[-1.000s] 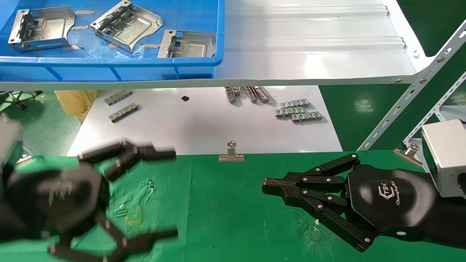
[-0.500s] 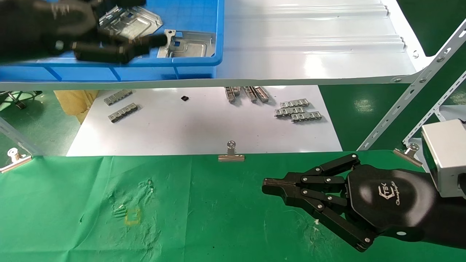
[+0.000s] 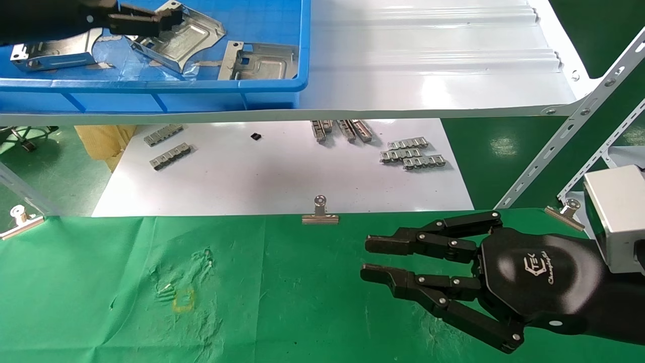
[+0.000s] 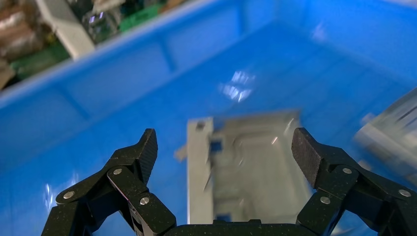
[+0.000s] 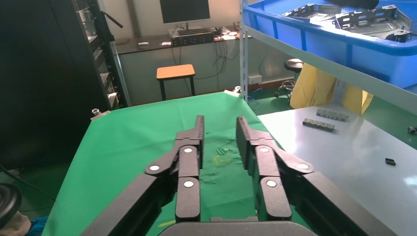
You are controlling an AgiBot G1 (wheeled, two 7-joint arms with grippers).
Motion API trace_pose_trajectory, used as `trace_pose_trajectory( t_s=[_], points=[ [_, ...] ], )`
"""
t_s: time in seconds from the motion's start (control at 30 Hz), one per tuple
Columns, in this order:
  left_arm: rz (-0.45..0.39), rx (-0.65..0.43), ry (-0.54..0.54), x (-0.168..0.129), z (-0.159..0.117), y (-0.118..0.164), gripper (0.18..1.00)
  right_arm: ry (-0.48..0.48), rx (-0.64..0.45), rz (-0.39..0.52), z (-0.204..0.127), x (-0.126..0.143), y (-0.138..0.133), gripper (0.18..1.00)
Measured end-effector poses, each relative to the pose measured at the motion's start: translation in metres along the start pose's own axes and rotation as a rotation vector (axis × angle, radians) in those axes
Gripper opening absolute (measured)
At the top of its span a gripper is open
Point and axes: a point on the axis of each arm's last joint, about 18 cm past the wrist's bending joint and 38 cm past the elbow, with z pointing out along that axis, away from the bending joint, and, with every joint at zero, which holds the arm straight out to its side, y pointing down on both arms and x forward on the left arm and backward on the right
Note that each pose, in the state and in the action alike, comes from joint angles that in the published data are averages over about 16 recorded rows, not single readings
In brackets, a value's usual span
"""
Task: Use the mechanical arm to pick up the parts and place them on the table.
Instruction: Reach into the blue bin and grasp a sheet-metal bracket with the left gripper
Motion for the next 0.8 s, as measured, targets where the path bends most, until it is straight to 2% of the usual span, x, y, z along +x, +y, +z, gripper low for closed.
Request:
trace_pose_trajectory(
  t_s=[0.1,0.37,0.57,0.8],
  points=[
    [-0.013,-0.032,-0.026,-0.003,0.005,0.006,0.993,0.0,0.0,0.0,0.0,0.0,0.0,0.328],
    [-0.045,-0.067,-0.054,-0.006,0.009,0.012,0.951,0.0,0.0,0.0,0.0,0.0,0.0,0.501],
    [-0.059,-0.077,-0.062,-0.008,0.008,0.015,0.876,0.0,0.0,0.0,0.0,0.0,0.0,0.645],
    [-0.06,-0.092,-0.076,-0.011,0.006,0.019,0.741,0.0,0.0,0.0,0.0,0.0,0.0,0.8]
  ],
)
